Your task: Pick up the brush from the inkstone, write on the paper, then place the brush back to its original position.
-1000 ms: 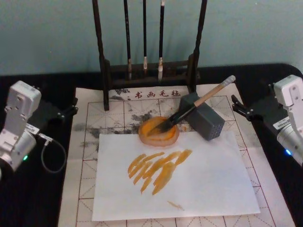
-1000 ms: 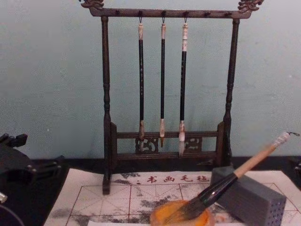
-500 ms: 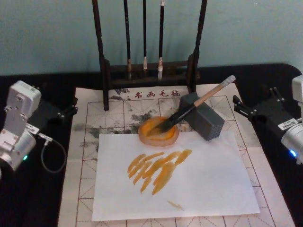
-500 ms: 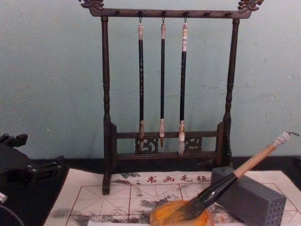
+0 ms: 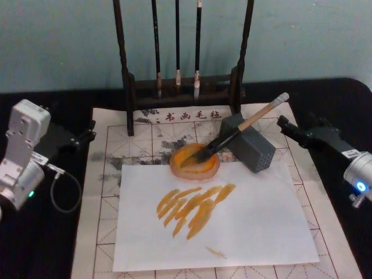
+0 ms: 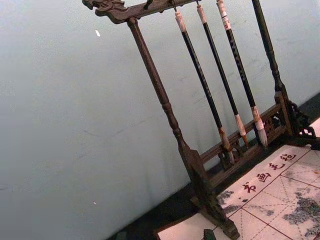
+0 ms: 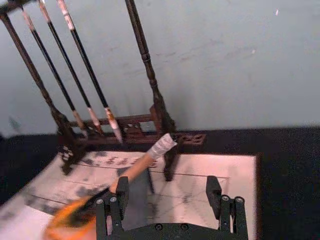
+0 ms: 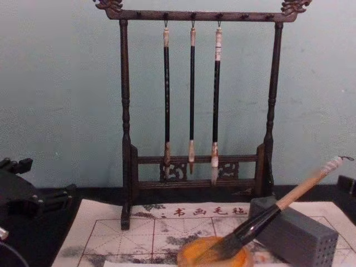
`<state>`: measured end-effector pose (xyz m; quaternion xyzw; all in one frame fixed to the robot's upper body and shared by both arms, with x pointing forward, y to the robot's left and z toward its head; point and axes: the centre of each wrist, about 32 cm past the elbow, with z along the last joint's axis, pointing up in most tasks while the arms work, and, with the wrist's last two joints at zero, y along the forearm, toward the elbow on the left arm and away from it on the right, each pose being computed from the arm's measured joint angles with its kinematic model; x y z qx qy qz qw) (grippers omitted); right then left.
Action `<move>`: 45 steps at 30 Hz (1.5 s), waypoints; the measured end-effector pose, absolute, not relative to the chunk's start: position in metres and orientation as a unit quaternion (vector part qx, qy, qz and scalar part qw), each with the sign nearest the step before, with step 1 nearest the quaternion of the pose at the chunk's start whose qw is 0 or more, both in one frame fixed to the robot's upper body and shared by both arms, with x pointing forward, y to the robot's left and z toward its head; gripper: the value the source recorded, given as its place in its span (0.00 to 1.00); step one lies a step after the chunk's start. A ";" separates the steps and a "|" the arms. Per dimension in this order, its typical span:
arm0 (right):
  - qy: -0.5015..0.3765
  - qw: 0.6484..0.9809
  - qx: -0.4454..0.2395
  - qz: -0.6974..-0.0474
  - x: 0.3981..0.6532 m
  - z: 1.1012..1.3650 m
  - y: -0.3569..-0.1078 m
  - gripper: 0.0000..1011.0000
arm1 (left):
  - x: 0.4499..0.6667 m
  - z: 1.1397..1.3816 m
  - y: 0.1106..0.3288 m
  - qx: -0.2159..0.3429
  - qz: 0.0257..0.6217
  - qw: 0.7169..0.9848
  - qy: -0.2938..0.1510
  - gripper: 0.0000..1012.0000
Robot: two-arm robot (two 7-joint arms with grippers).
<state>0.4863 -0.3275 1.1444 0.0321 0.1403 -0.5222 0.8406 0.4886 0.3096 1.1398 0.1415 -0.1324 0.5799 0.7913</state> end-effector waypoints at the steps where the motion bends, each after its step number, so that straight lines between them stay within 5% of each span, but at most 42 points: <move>1: 0.149 0.841 0.038 -0.518 0.487 1.144 -0.328 0.99 | 0.489 1.140 0.310 0.141 0.580 0.791 -0.132 0.99; 19: 0.303 0.833 0.123 -0.446 0.518 1.138 -0.331 0.99 | 0.489 1.140 0.310 0.141 0.580 0.791 -0.132 0.99; 45: 0.373 0.808 0.175 -0.422 0.551 1.126 -0.313 0.99 | 0.489 1.140 0.310 0.141 0.580 0.791 -0.132 0.99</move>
